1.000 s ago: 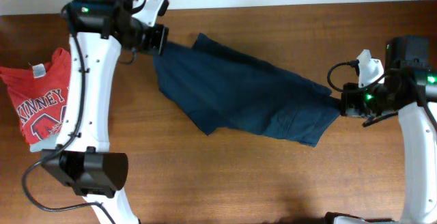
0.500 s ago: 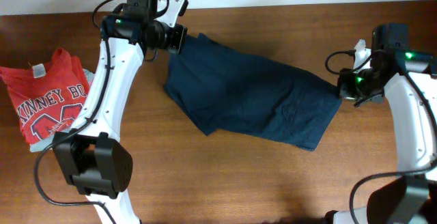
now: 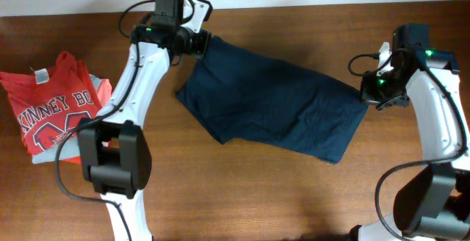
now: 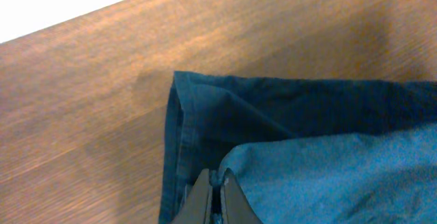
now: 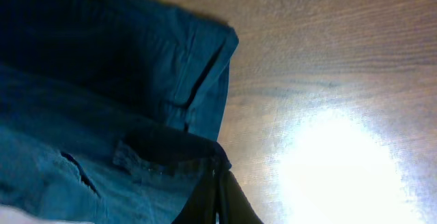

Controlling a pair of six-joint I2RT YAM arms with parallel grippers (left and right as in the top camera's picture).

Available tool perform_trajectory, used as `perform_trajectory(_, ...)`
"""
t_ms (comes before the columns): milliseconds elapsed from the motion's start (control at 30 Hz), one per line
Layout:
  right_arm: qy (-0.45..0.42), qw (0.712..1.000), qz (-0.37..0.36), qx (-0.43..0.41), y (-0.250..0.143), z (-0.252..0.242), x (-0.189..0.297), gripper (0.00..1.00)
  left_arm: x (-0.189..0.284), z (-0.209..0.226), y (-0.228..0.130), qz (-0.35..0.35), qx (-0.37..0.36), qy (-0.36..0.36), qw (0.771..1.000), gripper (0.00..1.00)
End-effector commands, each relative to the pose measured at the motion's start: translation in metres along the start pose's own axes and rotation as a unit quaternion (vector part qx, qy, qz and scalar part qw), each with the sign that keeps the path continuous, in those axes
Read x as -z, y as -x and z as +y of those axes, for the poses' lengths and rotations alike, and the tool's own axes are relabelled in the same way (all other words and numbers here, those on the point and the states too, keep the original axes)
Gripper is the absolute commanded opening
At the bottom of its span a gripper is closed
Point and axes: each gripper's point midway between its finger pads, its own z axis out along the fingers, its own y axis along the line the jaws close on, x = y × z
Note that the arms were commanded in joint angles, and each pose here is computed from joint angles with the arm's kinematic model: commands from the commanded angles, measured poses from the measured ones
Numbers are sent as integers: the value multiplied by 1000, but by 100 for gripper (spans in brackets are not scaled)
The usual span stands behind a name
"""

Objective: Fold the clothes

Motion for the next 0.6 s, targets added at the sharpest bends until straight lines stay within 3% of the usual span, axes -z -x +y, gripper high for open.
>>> perform_trajectory(0, -28, 1000, 0, -12, 7, -9, -11, 4, -21, -2, -7, 6, -6, 2, 1000, 7)
perform_trajectory(33, -29, 999, -3, -13, 9, -9, -13, 4, -25, -2, -8, 6, -6, 1, 1000, 17)
perform_trajectory(67, -38, 999, -6, -18, 12, -12, -17, 8, -27, -1, -8, 6, -6, 2, 1000, 43)
perform_trajectory(133, -58, 998, -17, -36, 18, -20, -18, 39, -29, 1, -12, 11, -5, 6, 1000, 58)
perform_trajectory(167, -67, 997, -22, -42, 20, -23, -18, 60, -29, 2, -14, 15, -3, 7, 1000, 64)
perform_trajectory(200, -74, 996, -28, -47, 23, -25, -17, 75, -28, 2, -15, 18, -2, 6, 1000, 71)
perform_trajectory(233, -74, 996, -31, -47, 24, -25, -17, 82, -28, 2, -17, 22, -1, 6, 1000, 73)
perform_trajectory(333, -72, 996, -25, -46, 21, -25, -17, 89, -26, 0, -23, 35, 2, 4, 999, 74)
perform_trajectory(567, -50, 996, 36, -60, -8, -22, -20, 84, -24, -4, -42, 76, 11, -2, 997, 71)
